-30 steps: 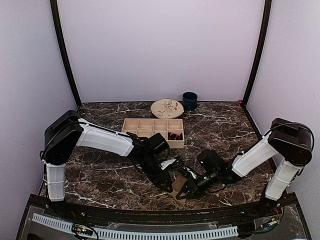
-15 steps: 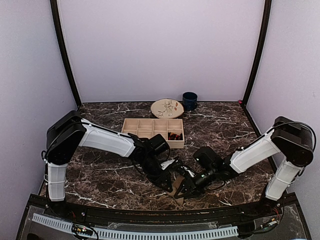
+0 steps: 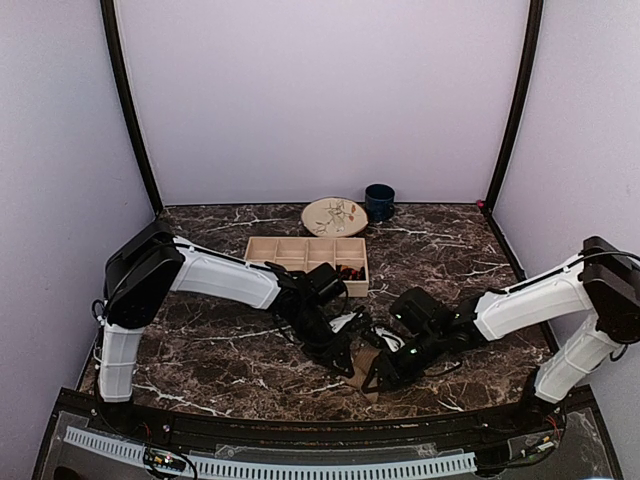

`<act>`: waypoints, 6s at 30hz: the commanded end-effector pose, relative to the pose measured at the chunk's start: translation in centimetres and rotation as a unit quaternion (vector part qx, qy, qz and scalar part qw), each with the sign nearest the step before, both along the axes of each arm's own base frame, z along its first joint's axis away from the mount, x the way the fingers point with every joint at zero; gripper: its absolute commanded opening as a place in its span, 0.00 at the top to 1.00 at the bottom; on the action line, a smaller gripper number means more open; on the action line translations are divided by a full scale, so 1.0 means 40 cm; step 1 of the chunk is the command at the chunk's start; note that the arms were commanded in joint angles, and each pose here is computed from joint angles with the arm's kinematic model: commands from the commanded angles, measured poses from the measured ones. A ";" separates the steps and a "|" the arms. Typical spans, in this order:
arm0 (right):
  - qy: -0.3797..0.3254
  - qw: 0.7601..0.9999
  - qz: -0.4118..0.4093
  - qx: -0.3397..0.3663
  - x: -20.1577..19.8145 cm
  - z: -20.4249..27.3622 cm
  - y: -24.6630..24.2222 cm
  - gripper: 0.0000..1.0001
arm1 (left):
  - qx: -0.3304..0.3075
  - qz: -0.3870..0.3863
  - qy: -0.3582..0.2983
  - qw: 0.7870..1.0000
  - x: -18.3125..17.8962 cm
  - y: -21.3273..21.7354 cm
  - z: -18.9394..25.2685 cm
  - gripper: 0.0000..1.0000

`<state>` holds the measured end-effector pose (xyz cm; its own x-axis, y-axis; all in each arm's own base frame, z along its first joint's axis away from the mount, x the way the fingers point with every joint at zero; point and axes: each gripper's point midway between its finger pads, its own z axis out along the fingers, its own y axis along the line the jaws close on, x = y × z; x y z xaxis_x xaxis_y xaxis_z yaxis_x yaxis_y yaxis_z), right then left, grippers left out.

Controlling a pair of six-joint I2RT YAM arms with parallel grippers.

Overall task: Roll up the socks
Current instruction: Roll the sock at the center of the board.

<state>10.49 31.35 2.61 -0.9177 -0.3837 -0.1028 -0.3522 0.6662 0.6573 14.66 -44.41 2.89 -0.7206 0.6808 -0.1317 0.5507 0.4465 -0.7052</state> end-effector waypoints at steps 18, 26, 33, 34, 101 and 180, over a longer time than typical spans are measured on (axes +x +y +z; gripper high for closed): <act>-0.288 0.947 0.026 -0.136 0.083 0.086 -0.053 0.61 | 0.079 -0.001 0.084 0.993 -0.039 0.059 -0.069 0.98; -0.367 0.916 0.079 -0.138 0.055 0.139 -0.017 0.50 | 0.085 -0.005 0.090 0.992 -0.036 0.058 -0.070 0.98; -0.404 0.892 0.135 -0.150 0.026 0.136 0.035 0.46 | 0.084 -0.011 0.095 0.992 -0.036 0.058 -0.071 0.98; -0.405 0.890 0.143 -0.154 0.021 0.130 0.039 0.46 | 0.083 -0.011 0.096 0.992 -0.036 0.059 -0.071 0.98; -0.248 0.947 0.156 -0.129 -0.036 -0.056 0.012 0.95 | 0.077 0.093 0.034 0.992 0.078 0.119 -0.053 0.61; 0.107 0.986 0.075 0.102 -0.029 -0.001 0.020 0.95 | -0.099 -0.047 -0.136 0.985 0.000 0.021 0.120 0.65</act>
<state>9.32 32.09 2.96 -0.8606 -0.5087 -0.0239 -0.2999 0.4683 0.8311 14.89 -43.95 5.06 -0.6135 0.6917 -0.3809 0.7215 0.2950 -0.6264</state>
